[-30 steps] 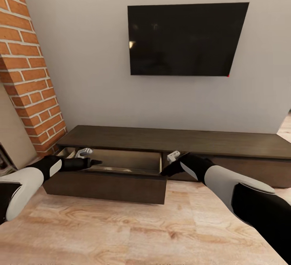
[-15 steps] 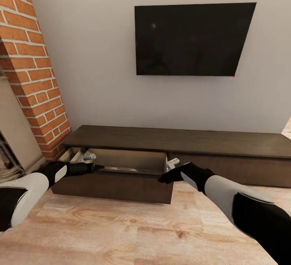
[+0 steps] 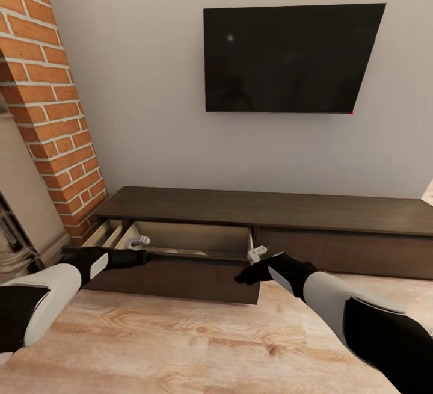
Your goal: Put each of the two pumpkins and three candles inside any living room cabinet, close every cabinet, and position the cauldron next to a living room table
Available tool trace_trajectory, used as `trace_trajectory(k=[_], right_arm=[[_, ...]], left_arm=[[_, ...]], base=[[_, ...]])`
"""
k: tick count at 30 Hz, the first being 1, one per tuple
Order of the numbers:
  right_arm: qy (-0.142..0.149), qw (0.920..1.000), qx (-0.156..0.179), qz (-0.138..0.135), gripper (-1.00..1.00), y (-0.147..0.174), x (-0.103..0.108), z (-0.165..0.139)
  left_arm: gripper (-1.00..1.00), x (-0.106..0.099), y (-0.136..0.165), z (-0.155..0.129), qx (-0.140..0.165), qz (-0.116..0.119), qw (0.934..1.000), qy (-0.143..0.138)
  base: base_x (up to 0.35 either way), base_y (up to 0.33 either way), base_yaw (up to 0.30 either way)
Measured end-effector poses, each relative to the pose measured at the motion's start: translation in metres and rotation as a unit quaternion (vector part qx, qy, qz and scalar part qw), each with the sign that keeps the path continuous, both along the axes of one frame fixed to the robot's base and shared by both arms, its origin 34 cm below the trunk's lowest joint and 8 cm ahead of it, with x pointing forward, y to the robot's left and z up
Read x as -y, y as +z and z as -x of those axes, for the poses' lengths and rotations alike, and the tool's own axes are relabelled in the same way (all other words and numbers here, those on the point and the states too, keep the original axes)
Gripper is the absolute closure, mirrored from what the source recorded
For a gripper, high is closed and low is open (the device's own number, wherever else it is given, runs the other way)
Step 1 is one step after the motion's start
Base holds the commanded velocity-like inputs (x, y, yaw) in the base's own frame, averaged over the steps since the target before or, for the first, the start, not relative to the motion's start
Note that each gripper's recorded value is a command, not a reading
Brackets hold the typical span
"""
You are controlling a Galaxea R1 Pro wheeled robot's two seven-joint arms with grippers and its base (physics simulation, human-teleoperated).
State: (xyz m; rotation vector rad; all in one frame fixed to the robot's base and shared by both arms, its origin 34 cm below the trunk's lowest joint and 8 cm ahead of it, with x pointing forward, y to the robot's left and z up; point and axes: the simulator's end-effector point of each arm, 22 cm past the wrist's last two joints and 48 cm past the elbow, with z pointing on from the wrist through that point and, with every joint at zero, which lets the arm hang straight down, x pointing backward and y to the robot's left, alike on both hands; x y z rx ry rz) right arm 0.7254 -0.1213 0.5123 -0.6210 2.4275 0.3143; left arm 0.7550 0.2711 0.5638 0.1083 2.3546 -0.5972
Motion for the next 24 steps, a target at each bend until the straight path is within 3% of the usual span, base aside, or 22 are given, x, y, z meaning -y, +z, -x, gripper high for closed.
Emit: trace_trajectory(k=[3,6,8,13,24], right_arm=[[0.004,1.0000,-0.005,-0.003,-1.00,-0.005,-0.007,0.006],[0.005,0.9999,-0.009,-0.005,-1.00,-0.011,-0.010,0.012],[0.001,1.0000,-0.008,-0.003,-1.00,-0.016,-0.006,0.014],[-0.014,0.9999,0.003,0.004,-1.00,-0.027,0.006,0.014],[-0.013,0.9999,0.007,0.001,-1.00,-0.035,0.004,0.021]], left_arm=[[-1.00,0.013,-0.005,0.001,0.009,-0.001,0.9999,-0.007],[-1.00,0.020,-0.025,0.006,0.014,-0.022,0.9996,0.001],[-1.00,0.030,-0.033,0.007,0.014,-0.033,0.9994,0.006],[-1.00,0.063,-0.054,0.021,0.002,-0.033,0.9994,-0.003],[-1.00,0.074,-0.054,0.020,0.027,-0.031,0.9991,-0.007]], base=[[0.001,0.003,0.000],[0.000,0.000,0.000],[0.000,0.000,0.000],[0.000,0.000,0.000],[0.000,0.000,0.000]])
